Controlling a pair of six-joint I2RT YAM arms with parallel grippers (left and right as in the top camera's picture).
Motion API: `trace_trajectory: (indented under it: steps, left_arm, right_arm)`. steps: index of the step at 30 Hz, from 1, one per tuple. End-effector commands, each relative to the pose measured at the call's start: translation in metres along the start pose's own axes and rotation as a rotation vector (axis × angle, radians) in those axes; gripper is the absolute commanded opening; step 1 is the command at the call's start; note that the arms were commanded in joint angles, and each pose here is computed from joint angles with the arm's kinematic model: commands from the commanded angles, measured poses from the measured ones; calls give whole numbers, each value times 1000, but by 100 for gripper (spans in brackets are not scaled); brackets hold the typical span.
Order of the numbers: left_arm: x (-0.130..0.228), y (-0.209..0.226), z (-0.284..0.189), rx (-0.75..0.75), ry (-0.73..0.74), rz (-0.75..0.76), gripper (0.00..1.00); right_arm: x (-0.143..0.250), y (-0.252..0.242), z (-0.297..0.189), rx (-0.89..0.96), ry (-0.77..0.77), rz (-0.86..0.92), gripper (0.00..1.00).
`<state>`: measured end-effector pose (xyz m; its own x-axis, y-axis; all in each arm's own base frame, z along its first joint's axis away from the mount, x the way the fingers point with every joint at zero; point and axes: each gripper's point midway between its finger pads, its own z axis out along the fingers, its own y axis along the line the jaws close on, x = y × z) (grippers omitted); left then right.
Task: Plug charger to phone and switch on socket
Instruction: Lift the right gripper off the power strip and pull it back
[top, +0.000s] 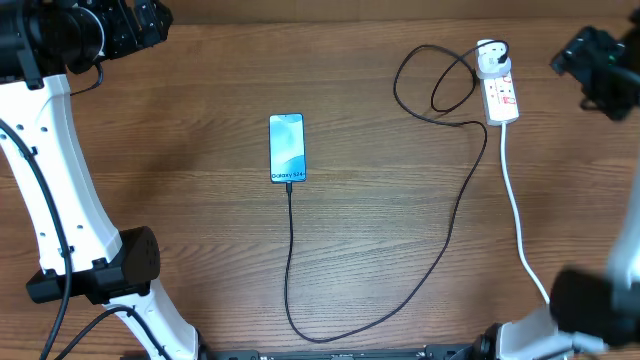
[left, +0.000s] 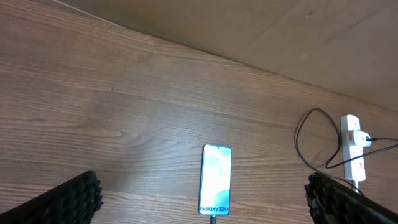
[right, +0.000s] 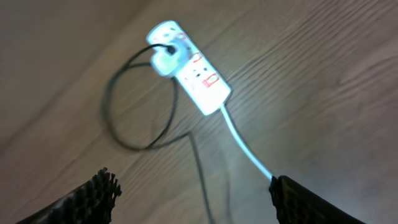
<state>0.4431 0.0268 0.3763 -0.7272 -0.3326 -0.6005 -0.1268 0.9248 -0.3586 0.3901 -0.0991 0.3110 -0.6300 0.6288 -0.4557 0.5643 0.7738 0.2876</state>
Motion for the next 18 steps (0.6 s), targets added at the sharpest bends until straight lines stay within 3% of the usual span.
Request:
trace_trajectory:
  steps: [1,6,15,18]
  left_arm:
    - [0,-2,-2,2,-6,1,100]
    - [0,-2,-2,2,-6,1,100]
    - [0,-2,-2,2,-5,1,100]
    - [0,-2,-2,2,-6,1,99]
  right_arm:
    - [17,6,-75,-86,-88,-29,85]
    - [70,-13,-155,-112,-148,-35,100]
    - [134,-40,-264,-212,-437,-61,100]
    - [154,-50,-290,-213,-540,-162,100]
